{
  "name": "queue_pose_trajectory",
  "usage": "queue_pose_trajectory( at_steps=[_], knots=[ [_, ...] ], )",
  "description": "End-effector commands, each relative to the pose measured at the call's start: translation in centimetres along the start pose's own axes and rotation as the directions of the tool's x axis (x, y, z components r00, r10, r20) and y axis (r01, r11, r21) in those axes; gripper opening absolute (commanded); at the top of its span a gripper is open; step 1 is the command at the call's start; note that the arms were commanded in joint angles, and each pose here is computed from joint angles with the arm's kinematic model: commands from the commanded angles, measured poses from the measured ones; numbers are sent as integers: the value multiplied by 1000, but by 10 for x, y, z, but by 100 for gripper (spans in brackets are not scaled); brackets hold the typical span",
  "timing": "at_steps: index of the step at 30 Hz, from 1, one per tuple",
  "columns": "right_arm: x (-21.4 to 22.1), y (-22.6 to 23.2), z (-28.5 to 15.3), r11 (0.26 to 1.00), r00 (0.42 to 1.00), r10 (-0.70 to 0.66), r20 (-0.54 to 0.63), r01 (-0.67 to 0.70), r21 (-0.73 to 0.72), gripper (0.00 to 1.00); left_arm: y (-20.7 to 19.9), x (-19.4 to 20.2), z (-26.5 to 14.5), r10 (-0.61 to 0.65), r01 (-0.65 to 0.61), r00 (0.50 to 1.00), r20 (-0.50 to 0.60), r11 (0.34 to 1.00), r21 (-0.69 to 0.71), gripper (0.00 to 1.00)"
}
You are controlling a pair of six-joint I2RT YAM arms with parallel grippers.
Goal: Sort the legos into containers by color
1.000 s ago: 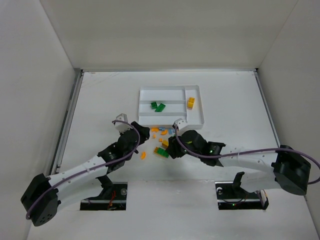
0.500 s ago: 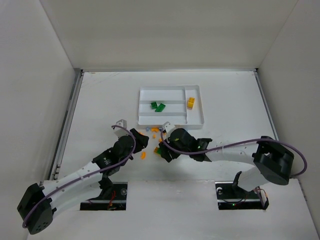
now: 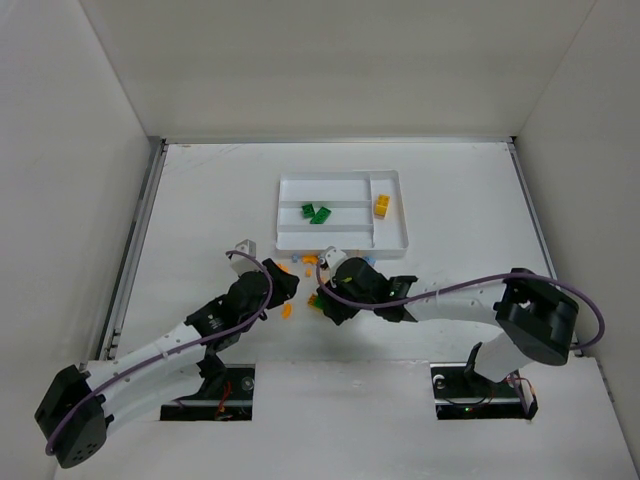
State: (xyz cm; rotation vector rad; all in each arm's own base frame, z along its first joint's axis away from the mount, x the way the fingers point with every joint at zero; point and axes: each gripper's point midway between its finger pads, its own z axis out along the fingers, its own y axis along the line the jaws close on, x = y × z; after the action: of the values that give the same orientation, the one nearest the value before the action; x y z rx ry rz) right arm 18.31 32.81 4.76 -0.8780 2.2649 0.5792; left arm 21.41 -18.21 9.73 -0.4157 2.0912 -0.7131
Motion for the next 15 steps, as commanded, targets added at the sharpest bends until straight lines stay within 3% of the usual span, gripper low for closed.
queue_pose_trajectory(
  at_steps=[1, 9, 15],
  knots=[
    [-18, 10, 0, 1000, 999, -26, 38, 26, -9, 59, -7, -4, -1, -2, 2, 1000, 5, 1000, 20, 41],
    [-5, 13, 7, 999, 999, -45, -9, 44, -5, 60, -9, -5, -1, -1, 1, 1000, -3, 1000, 21, 41],
    [-7, 12, 6, 999, 999, -40, -1, 40, 6, 41, -9, -5, -1, -3, 3, 1000, -3, 1000, 18, 42]
  ],
)
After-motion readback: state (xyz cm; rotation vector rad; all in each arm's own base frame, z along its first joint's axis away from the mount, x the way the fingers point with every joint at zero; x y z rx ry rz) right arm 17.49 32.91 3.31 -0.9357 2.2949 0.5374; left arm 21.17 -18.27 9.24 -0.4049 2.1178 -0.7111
